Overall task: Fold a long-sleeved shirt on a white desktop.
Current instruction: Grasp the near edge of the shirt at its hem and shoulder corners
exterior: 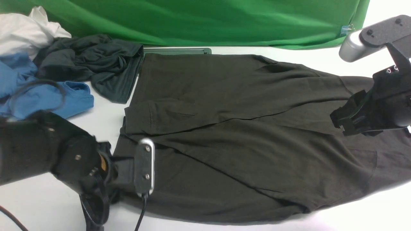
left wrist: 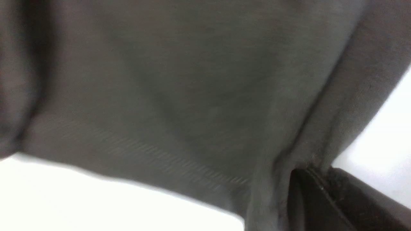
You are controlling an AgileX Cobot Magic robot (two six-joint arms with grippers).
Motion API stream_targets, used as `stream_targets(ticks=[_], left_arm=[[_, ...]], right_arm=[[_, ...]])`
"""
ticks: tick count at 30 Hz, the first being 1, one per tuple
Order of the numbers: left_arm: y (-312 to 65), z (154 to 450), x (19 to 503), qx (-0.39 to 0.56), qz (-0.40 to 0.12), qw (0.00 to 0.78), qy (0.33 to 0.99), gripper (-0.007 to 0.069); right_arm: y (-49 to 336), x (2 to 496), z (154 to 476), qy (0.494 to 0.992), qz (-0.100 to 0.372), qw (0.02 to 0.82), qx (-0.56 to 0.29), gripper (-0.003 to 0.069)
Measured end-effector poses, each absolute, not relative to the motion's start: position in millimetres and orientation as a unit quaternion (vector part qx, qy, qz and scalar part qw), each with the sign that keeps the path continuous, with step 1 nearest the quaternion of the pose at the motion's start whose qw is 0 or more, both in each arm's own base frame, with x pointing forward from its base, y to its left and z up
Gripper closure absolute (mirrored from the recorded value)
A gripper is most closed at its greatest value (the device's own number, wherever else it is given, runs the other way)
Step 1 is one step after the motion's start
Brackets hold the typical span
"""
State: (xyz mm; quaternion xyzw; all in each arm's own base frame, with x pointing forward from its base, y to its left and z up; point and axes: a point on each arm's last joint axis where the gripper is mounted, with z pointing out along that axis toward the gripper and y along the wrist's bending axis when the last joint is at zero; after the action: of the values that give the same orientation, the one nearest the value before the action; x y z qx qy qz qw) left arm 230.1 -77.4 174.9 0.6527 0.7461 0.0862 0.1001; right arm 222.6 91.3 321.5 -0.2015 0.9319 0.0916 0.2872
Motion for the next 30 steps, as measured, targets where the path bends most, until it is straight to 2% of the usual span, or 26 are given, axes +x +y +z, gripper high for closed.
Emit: stream_targets(ticks=[5,11,16,21,28,30], left_arm=[[-75.7,201.2,220.5,0.631,0.087,0.142,0.758,0.0606],[-72.8,233.4,192.9,0.597,0.049,0.172,0.782,0.0606],[-71.3,245.2,186.5,0.592,0.052,0.202,0.779,0.0606],[-75.7,238.1,189.7,0.61,0.036,0.19,0.769,0.0606],[-79.8,198.1,205.5,0.653,0.018,0.091,0.752,0.0606],[-80.4,194.0,207.4,0.654,0.017,0.085,0.752,0.0606]], right_arm=[[91.2,222.3,321.3,0.933,0.092,0.285,-0.201,0.0417],[89.3,216.7,317.6,0.945,0.089,0.247,-0.192,0.0417],[87.4,215.7,316.6,0.95,0.082,0.239,-0.186,0.0417],[87.8,217.5,317.6,0.947,0.082,0.25,-0.183,0.0417],[87.9,218.1,317.9,0.945,0.081,0.254,-0.19,0.0417],[87.9,218.3,318.0,0.944,0.08,0.255,-0.192,0.0417]])
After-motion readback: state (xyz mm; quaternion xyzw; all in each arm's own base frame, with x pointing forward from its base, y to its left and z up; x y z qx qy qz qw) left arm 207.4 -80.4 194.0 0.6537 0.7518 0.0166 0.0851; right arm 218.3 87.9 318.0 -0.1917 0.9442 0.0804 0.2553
